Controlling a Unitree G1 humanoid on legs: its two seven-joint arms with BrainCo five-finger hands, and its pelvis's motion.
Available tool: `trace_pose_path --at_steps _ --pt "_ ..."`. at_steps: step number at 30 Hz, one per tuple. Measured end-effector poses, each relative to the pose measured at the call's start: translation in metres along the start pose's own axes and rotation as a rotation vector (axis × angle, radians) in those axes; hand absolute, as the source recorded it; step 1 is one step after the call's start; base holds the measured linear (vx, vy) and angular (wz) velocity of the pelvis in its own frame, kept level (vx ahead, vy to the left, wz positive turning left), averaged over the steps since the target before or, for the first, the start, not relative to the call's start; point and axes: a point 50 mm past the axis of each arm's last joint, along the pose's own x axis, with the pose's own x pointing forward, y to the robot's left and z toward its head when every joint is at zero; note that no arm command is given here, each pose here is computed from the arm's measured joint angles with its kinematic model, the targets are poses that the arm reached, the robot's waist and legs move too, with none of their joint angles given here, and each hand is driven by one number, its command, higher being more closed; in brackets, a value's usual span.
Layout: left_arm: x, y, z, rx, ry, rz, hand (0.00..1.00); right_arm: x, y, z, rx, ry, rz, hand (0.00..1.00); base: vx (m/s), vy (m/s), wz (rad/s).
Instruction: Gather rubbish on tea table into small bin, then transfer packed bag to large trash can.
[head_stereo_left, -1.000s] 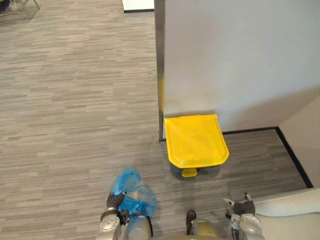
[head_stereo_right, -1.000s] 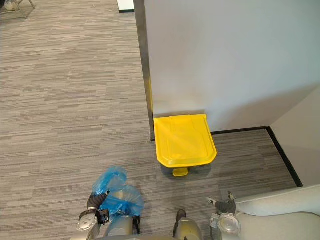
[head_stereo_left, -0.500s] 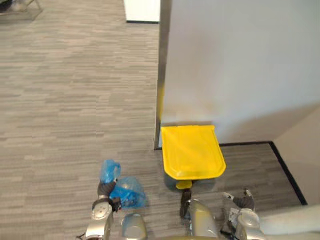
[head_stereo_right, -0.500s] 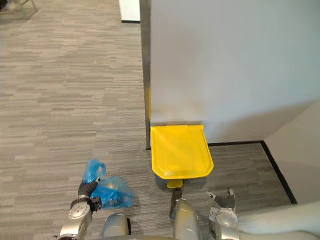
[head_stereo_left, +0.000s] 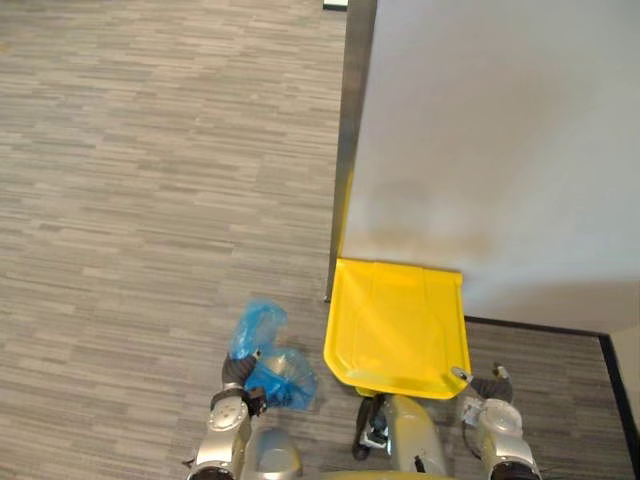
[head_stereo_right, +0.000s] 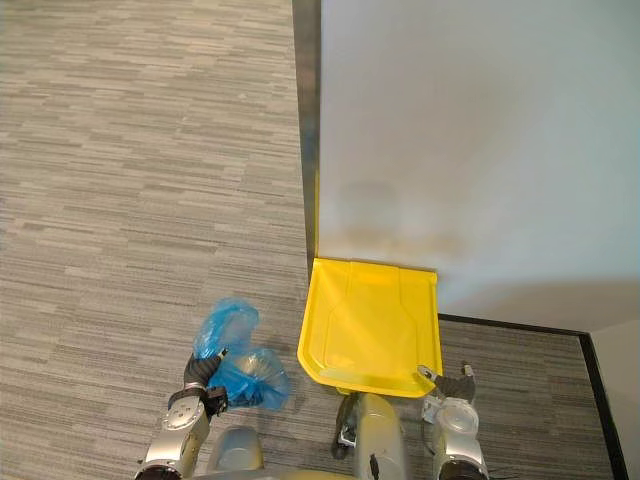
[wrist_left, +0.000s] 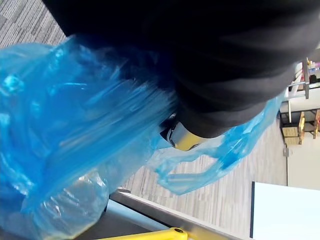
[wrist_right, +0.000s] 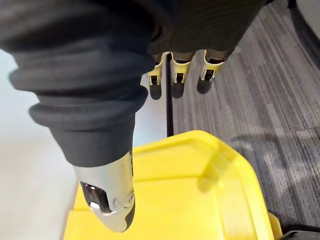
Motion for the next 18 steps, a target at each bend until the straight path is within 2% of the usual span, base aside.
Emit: trace_pose_path --at_steps 10,15,18 --pt "0.000 0.017 -0.011 0.042 0.046 0.036 1.00 0.000 0.008 -0.006 -0.075 0.022 0.032 0.00 -0.06 0.021 0.00" --pt "-0.005 0.027 -0.026 0.053 0.102 0.064 1.00 -0.003 0.018 -0.006 -0.120 0.007 0.078 0.00 -0.36 0.184 -0.76" --pt "-0.007 0.033 -0.031 0.051 0.123 0.084 1.00 -0.009 0.015 -0.024 -0.165 0.050 0.098 0.00 -0.38 0.142 -0.56"
